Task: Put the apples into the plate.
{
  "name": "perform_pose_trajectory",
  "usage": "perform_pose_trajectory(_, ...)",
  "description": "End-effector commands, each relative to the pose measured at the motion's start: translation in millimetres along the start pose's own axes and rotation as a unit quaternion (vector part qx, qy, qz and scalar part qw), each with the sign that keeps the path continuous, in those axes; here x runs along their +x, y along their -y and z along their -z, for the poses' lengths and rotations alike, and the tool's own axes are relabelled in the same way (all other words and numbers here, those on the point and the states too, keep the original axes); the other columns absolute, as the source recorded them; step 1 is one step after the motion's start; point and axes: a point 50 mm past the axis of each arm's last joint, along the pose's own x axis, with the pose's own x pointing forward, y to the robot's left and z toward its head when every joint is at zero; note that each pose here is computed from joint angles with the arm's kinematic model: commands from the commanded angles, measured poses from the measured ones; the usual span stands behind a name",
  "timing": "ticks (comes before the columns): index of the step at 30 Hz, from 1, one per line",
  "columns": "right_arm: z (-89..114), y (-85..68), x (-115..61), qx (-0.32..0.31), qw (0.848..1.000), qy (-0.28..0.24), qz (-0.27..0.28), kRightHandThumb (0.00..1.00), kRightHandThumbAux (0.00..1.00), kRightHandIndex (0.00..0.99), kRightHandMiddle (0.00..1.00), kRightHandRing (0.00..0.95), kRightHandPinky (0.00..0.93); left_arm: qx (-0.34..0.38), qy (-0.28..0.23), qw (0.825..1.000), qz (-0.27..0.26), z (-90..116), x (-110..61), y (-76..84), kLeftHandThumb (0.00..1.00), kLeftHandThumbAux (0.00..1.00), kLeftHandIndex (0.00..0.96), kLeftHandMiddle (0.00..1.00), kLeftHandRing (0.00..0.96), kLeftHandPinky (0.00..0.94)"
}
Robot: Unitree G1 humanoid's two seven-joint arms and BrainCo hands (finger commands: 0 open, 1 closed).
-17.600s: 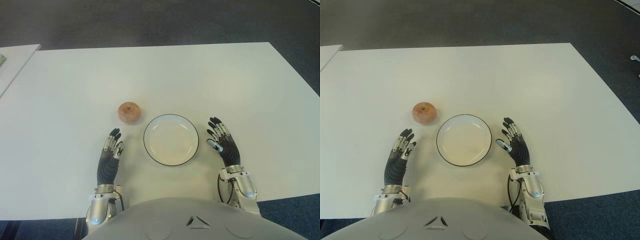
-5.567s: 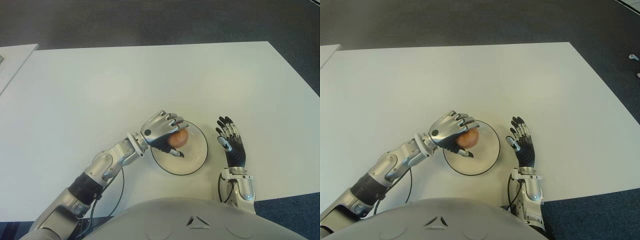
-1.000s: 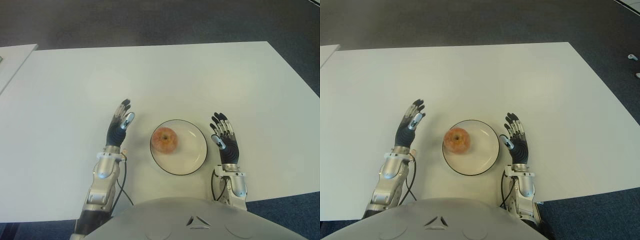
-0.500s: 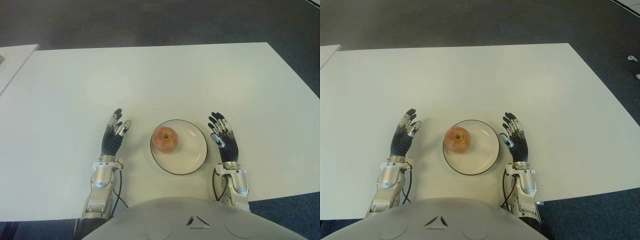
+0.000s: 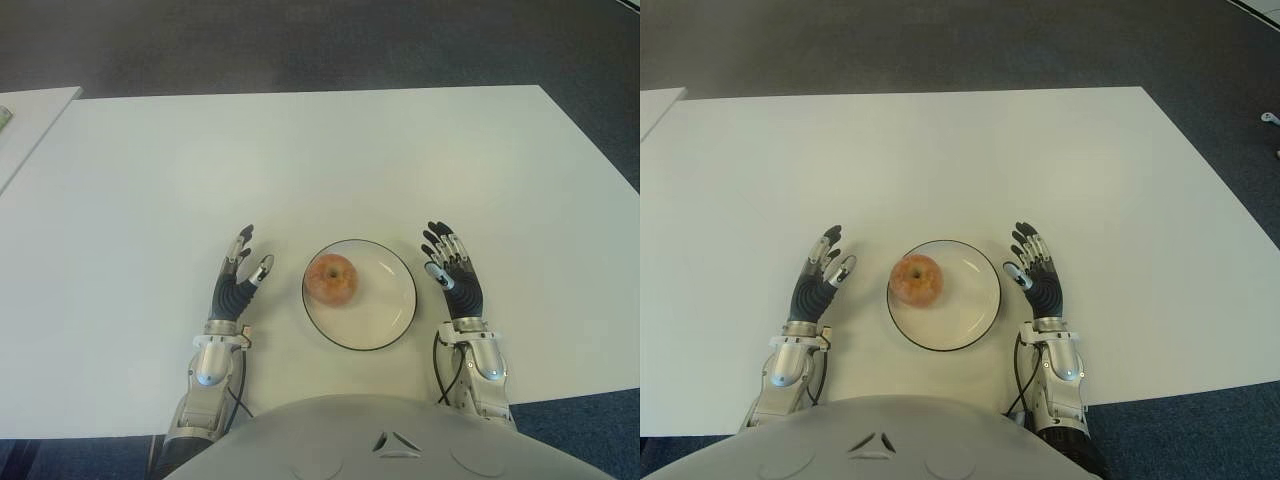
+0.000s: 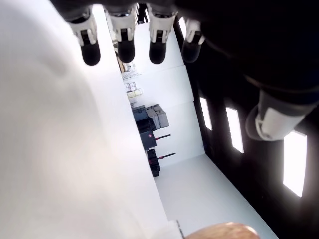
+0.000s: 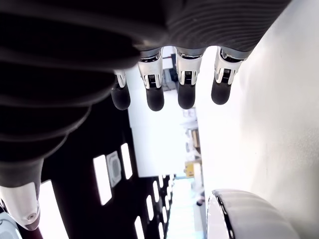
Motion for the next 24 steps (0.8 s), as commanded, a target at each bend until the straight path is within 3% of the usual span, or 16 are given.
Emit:
perform_pose_trajectory(1, 22.4, 9.6, -14.7, 0.010, 0.997, -0.077, 0.018, 0.167, 0.589, 0.090, 0.102, 0.066, 0.079, -0.006, -0.006, 1.000, -0.006, 5.8, 0.3, 4.3, 0.117, 0.488, 0.073, 0.077, 0.086, 0.146)
perform_pose_trajectory(14, 18.2, 11.4, -12.4, -0.002, 0.997, -0.074, 0.011, 0.163, 0.595, 0.085, 0.092, 0.057, 0.073, -0.024, 0.017, 0.999, -0.012, 4.3, 0.5, 6.3, 0.149, 0.501, 0.099, 0.127, 0.149, 0.199)
perform_pose_trajectory(24, 13.4, 14.6, -14.4, -0.008, 0.997, -0.076, 0.009, 0.162, 0.582, 0.075, 0.112, 0.080, 0.098, -0.053, -0.003, 0.999, -0.011, 10.7, -6.5, 16.8, 0.162, 0.507, 0.103, 0.123, 0.139, 0.177)
